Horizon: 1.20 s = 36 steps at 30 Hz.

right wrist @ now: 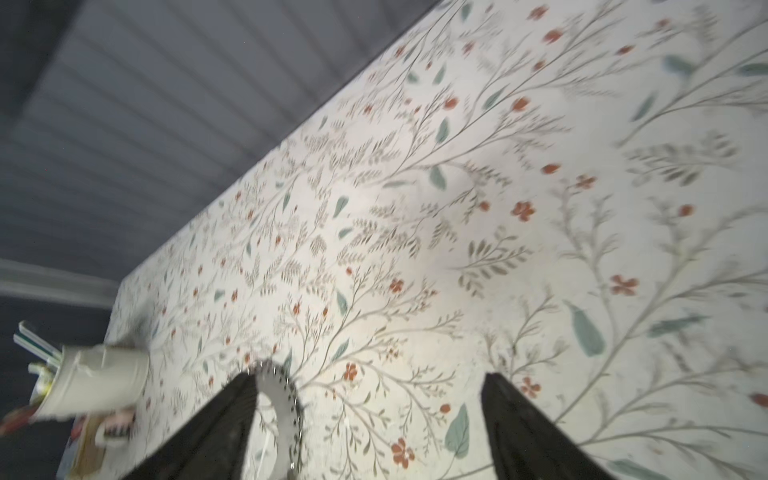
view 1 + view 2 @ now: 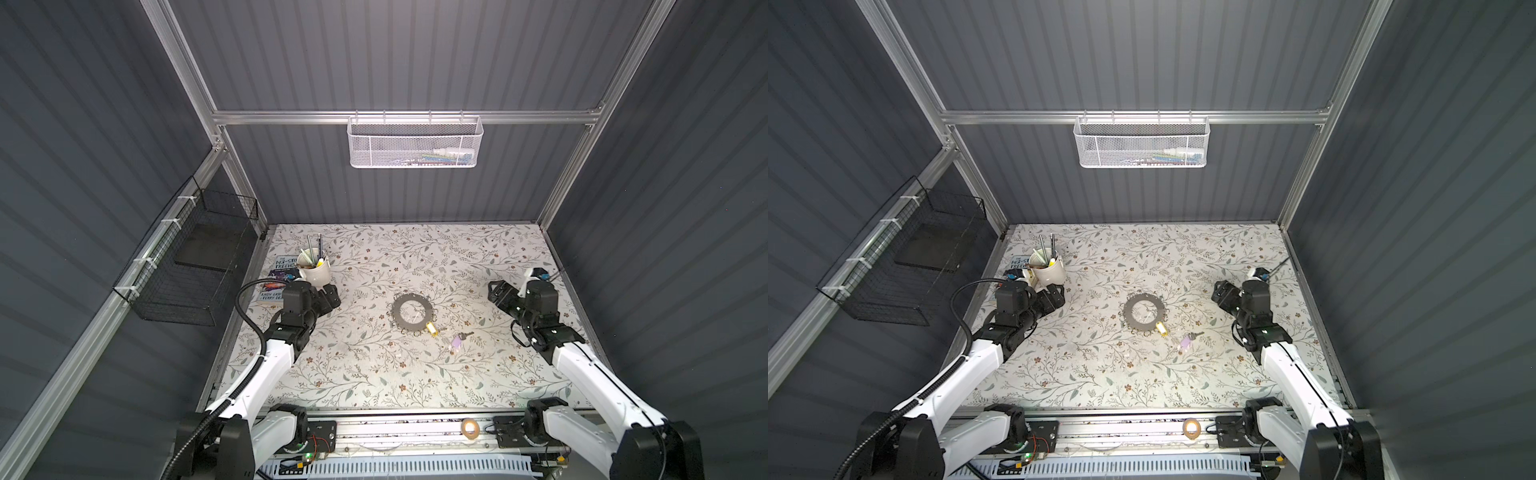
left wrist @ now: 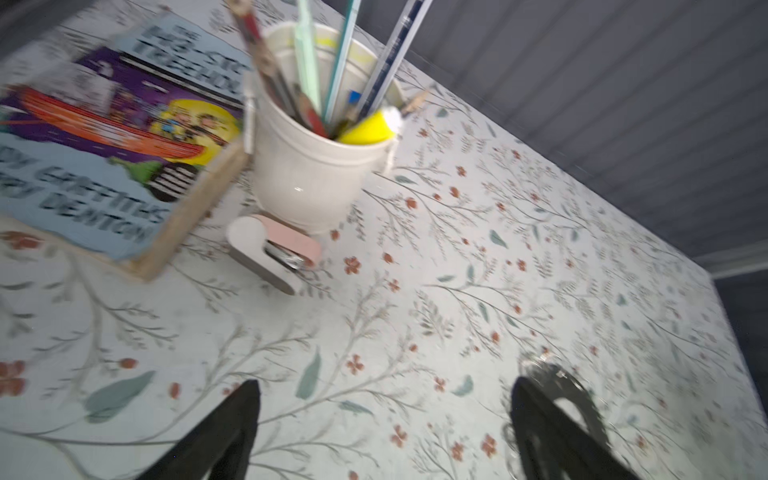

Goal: Put the keys on the keyring
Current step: 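Move both grippers over the ring plate near the yellow-tagged key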

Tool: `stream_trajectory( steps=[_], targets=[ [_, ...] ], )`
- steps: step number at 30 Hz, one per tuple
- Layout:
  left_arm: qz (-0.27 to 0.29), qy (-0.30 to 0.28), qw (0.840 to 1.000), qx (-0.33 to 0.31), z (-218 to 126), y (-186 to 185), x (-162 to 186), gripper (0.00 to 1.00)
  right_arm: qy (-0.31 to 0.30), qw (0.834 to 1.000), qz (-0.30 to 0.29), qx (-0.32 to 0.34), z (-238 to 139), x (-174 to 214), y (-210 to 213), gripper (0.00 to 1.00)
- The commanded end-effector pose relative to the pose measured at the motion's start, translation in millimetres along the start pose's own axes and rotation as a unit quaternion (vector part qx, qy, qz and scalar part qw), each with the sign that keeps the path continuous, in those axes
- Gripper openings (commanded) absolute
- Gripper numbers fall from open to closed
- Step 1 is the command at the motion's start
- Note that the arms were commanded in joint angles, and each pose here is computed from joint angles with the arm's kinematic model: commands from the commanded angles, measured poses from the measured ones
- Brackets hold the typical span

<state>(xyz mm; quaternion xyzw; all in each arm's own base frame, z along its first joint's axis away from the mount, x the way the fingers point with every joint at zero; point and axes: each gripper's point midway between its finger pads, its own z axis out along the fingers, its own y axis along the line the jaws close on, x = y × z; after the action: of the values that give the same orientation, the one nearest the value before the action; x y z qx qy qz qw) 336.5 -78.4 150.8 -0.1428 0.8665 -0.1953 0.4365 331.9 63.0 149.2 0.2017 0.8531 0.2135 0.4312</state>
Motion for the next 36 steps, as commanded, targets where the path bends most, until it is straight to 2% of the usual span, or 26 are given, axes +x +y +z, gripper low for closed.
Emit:
stream_trajectory(
  steps=[1, 3, 6, 9, 14, 22, 29, 36],
  targets=[
    [-0.002, 0.11, 0.989, 0.104, -5, -41, 50, 0.81, 0.093, 0.993, -0.049, -0.055, 8, 38, 29, 0.75],
    [-0.008, 0.157, 0.978, 0.134, -4, -55, 73, 0.66, 0.134, 0.986, -0.07, -0.067, 20, 58, 39, 0.68],
    [0.003, 0.204, 0.966, 0.159, -4, -74, 102, 0.53, 0.186, 0.975, -0.096, -0.075, 36, 87, 51, 0.52],
    [0.026, 0.22, 0.961, 0.163, -3, -90, 122, 0.43, 0.223, 0.965, -0.11, -0.088, 50, 109, 64, 0.32],
    [0.033, 0.254, 0.951, 0.175, 9, -110, 154, 0.31, 0.258, 0.956, -0.121, -0.075, 69, 136, 68, 0.15],
    [0.052, 0.285, 0.942, 0.169, 25, -123, 189, 0.29, 0.291, 0.947, -0.124, -0.053, 81, 167, 58, 0.1],
    [0.051, 0.28, 0.946, 0.156, 31, -121, 189, 0.3, 0.313, 0.94, -0.122, -0.053, 81, 186, 57, 0.09],
    [0.051, 0.28, 0.948, 0.145, 36, -117, 191, 0.3, 0.327, 0.936, -0.104, -0.075, 63, 204, 64, 0.07]
  ],
)
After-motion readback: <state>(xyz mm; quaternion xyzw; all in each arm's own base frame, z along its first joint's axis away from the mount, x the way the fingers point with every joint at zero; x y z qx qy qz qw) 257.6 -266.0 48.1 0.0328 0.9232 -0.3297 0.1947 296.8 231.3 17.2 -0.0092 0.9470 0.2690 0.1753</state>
